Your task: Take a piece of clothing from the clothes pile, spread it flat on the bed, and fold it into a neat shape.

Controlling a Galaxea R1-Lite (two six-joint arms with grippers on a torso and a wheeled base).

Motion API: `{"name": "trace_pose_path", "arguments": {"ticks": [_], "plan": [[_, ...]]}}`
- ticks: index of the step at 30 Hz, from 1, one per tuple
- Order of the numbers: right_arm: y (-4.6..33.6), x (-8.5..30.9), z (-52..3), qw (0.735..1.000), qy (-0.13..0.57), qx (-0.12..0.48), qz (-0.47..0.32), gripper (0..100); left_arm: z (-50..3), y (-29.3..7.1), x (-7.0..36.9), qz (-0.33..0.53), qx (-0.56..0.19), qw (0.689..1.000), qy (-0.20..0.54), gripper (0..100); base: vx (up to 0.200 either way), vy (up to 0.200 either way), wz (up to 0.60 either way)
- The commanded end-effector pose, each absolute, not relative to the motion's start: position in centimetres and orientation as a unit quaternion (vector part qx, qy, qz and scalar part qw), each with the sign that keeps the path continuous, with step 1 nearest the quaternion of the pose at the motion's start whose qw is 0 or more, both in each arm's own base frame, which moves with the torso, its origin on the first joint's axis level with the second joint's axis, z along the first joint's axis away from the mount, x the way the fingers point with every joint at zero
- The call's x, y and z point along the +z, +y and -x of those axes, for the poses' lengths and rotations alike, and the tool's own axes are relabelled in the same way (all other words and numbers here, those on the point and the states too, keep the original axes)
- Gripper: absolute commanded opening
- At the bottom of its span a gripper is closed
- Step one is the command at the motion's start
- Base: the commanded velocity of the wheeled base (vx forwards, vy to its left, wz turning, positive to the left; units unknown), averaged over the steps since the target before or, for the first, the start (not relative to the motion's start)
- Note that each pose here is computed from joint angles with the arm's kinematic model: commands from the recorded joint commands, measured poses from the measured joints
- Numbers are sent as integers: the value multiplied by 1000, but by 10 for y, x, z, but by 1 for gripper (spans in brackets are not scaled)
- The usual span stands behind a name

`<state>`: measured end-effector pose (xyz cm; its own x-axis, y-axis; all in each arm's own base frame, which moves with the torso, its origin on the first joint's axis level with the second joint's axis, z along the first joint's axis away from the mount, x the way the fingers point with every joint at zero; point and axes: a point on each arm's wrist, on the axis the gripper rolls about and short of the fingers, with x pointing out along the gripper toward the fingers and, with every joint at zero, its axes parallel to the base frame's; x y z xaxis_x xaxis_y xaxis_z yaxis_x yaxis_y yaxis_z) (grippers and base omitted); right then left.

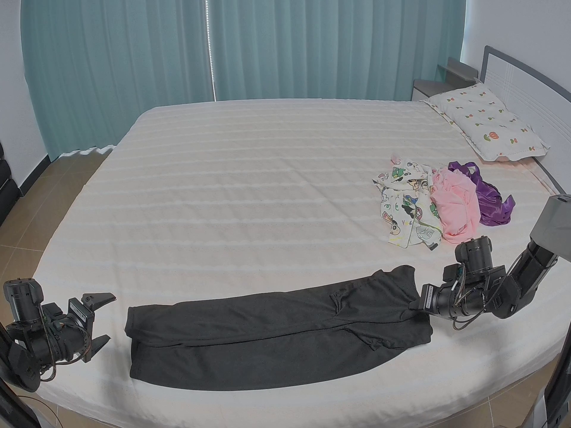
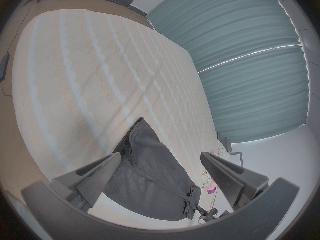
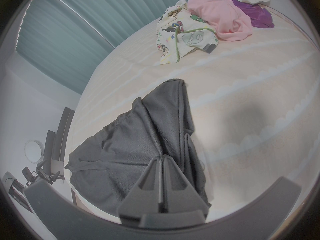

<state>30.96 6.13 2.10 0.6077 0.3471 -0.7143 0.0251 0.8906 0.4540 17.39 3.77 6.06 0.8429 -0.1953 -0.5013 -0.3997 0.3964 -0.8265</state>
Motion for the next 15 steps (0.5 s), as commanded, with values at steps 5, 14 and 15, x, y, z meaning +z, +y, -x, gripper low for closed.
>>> {"name": "trace_pose_path", "arguments": {"ticks": [5,14,15], "plan": [[59,21,-305,871,430,92,-217,100,-170,37,58,547,69,786,280,100,0,0,0],[47,47,-300,886,368,75,-273,100,-170,37,57,497,55,818,285,100,0,0,0],[45,50,-297,884,367,70,-281,100,-171,37,57,486,53,824,286,100,0,0,0]]}}
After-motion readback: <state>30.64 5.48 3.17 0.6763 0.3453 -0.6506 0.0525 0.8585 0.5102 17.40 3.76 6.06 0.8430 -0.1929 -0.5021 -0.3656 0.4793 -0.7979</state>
